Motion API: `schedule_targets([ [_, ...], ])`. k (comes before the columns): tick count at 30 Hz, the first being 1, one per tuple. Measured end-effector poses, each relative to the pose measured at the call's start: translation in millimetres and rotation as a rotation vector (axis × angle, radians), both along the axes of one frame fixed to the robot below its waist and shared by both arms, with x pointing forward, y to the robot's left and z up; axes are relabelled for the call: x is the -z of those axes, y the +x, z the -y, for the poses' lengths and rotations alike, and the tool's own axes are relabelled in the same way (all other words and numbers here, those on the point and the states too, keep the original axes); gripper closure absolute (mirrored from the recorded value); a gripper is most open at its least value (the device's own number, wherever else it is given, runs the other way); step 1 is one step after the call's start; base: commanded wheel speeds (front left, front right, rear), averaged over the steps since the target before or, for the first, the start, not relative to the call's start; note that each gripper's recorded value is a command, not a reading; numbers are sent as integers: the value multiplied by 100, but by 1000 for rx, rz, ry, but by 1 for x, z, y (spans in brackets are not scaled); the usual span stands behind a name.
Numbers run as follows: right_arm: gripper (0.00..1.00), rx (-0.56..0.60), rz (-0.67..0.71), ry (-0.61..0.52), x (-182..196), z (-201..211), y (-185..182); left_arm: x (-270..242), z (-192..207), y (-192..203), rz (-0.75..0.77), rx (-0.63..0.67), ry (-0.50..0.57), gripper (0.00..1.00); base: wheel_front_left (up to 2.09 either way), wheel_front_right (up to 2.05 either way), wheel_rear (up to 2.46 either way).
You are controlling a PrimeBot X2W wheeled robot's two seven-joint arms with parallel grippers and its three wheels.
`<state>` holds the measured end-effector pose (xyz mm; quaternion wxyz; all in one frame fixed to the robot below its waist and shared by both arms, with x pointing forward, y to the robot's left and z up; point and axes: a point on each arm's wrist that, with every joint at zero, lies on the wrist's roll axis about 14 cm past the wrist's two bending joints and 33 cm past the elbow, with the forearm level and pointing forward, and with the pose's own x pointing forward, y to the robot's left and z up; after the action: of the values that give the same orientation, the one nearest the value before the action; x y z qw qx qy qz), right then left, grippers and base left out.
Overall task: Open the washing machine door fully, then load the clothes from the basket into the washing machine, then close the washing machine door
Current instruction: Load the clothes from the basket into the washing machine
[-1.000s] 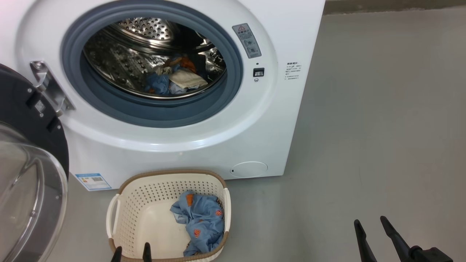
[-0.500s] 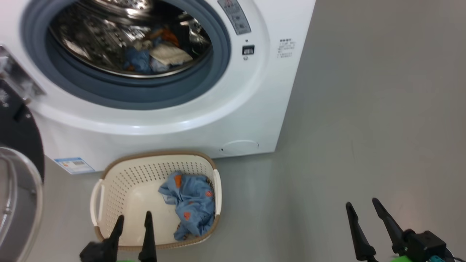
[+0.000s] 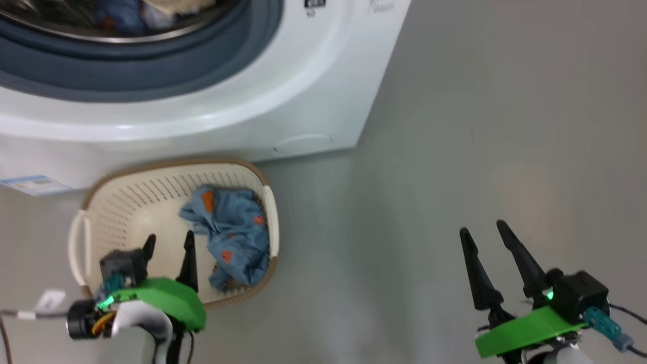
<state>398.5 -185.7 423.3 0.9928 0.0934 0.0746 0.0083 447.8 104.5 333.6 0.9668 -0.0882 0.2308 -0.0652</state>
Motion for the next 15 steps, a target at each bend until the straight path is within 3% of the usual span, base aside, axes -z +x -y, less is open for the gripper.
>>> schedule_targets([
  [10,0,3,-78,2,36,2,22,95,11,12,-354,-41,-114,0,0,0,0],
  [15,0,24,-114,-9,53,10,28,135,22,10,-490,-17,-106,0,0,0,0],
])
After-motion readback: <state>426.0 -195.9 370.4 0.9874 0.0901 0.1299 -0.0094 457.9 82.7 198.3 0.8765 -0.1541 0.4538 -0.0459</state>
